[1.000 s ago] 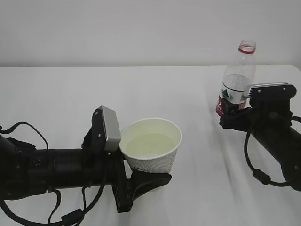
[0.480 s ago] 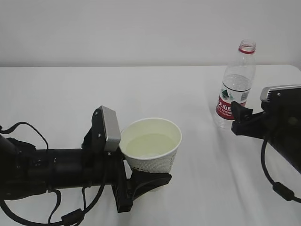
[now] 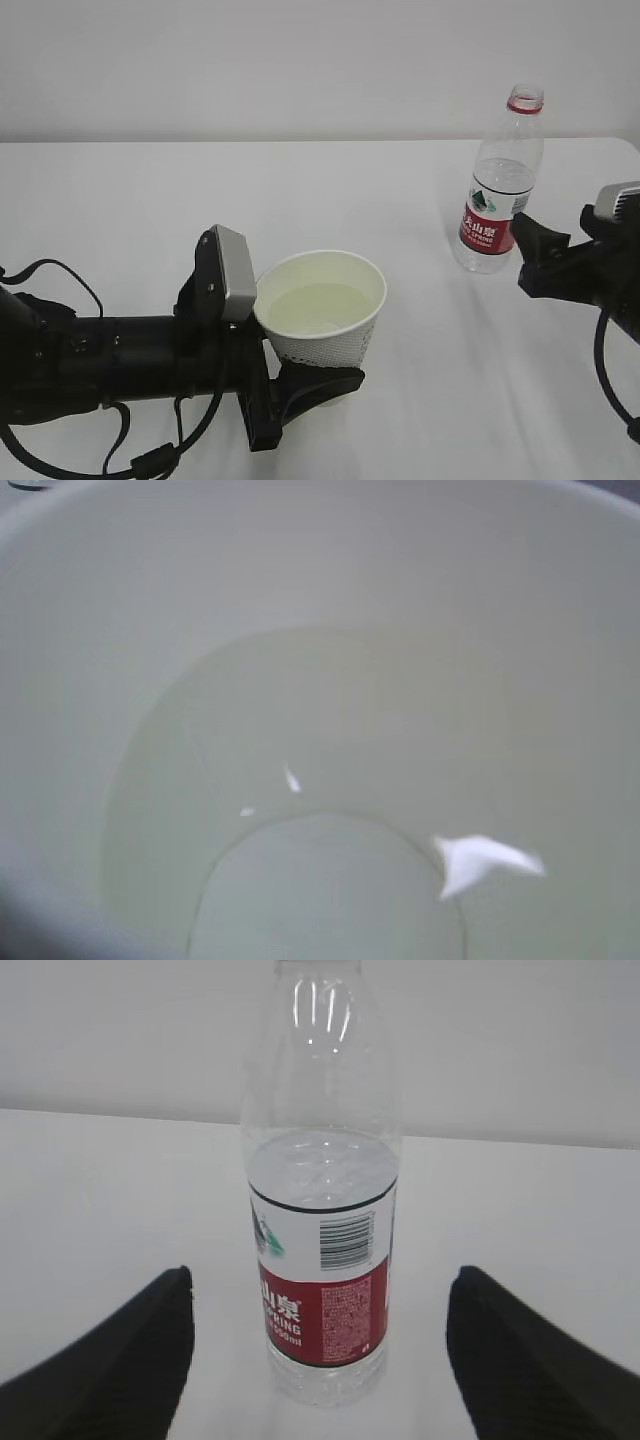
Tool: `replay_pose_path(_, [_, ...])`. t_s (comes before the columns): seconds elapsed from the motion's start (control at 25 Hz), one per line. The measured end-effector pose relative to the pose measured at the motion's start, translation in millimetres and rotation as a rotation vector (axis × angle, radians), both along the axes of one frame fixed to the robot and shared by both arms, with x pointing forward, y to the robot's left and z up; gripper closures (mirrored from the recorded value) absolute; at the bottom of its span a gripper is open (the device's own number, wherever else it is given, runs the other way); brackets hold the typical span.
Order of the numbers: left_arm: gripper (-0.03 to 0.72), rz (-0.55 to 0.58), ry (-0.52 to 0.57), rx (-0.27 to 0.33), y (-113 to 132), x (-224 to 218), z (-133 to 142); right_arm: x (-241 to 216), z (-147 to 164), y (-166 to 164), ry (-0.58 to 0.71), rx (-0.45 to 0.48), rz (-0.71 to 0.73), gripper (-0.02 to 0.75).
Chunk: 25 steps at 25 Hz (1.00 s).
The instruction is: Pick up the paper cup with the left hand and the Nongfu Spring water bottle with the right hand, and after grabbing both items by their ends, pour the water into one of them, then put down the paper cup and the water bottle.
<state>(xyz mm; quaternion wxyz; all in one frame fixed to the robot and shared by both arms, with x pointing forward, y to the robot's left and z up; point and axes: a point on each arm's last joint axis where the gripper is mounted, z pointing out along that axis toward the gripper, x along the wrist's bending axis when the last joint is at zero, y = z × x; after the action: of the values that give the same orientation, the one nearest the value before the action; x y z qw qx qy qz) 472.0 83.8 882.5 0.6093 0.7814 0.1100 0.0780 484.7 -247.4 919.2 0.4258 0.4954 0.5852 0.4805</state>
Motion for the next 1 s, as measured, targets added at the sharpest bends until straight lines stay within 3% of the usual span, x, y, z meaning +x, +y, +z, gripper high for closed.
replay_pose_path(0.44, [0.18, 0.019, 0.003, -0.005, 0.4, 1.5, 0.3, -8.0, 2.0, -1.3, 0.001, 0.0, 0.007, 0.144])
replay_pose_path(1.0, [0.181, 0.196, 0.032, -0.049, 5.3, 15.5, 3.0, -8.0, 2.0, -1.1, 0.001, 0.0, 0.009, 0.144])
